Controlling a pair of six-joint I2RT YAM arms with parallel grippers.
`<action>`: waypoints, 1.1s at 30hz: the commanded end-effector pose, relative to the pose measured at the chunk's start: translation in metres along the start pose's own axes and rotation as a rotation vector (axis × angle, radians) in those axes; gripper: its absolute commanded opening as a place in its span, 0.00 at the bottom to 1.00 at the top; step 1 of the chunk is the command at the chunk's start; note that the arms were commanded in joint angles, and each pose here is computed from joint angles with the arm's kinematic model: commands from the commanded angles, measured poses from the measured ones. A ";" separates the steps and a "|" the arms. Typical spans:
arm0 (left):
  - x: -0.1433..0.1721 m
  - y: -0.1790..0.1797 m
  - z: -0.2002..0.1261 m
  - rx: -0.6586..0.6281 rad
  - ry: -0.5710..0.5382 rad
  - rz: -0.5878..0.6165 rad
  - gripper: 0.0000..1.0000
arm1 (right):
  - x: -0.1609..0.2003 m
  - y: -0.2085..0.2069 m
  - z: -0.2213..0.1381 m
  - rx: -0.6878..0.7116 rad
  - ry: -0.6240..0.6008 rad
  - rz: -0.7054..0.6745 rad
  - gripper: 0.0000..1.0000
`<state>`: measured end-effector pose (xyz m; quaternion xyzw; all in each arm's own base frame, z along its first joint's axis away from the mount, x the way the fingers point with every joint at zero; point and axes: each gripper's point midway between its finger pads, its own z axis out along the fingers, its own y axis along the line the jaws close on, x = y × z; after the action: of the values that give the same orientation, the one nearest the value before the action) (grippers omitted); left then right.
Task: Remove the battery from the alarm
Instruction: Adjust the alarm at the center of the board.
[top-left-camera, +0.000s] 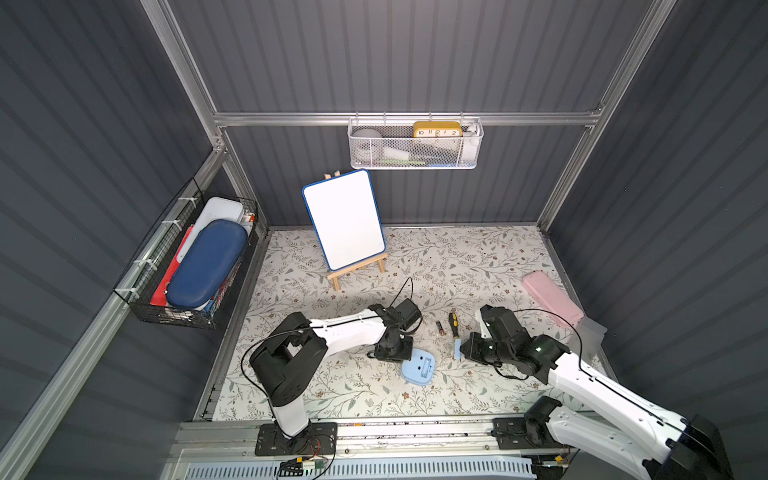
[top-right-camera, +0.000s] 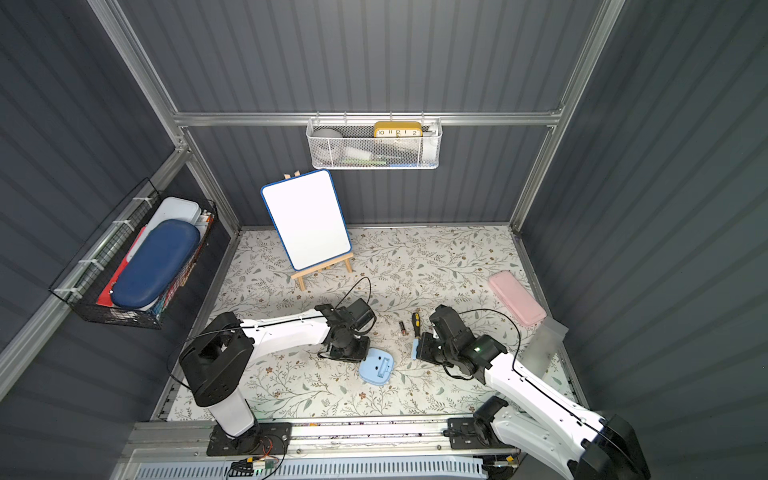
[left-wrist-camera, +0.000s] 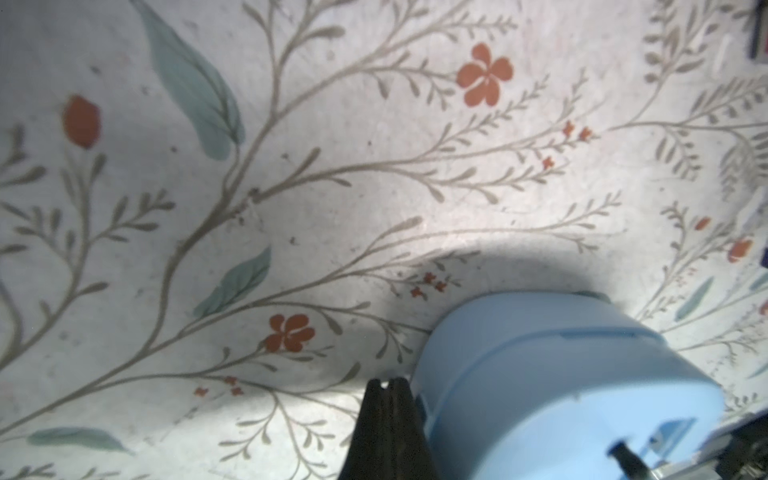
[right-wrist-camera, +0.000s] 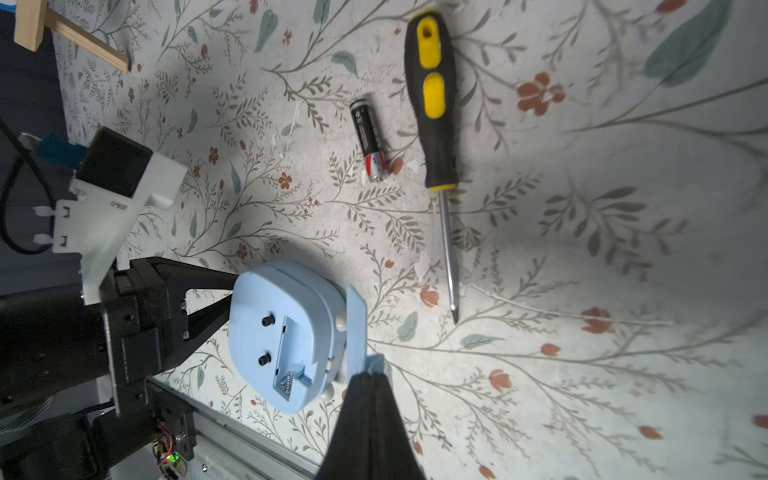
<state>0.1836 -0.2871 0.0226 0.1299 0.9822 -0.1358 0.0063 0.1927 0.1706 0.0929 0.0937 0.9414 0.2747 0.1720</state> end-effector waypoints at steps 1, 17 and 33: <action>0.006 -0.017 -0.006 0.116 -0.002 -0.032 0.00 | 0.005 0.029 0.003 -0.161 0.035 0.038 0.03; 0.024 -0.028 -0.011 0.229 -0.013 -0.068 0.00 | 0.035 0.013 0.016 -0.138 0.114 0.090 0.02; 0.021 -0.039 -0.009 0.208 -0.025 -0.060 0.00 | 0.035 0.007 0.023 -0.114 0.111 -0.057 0.02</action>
<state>0.1475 -0.3128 0.0362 0.1020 0.9640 -0.2453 -0.0072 0.1673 0.1972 0.0677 0.0734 0.9304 0.3388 0.1196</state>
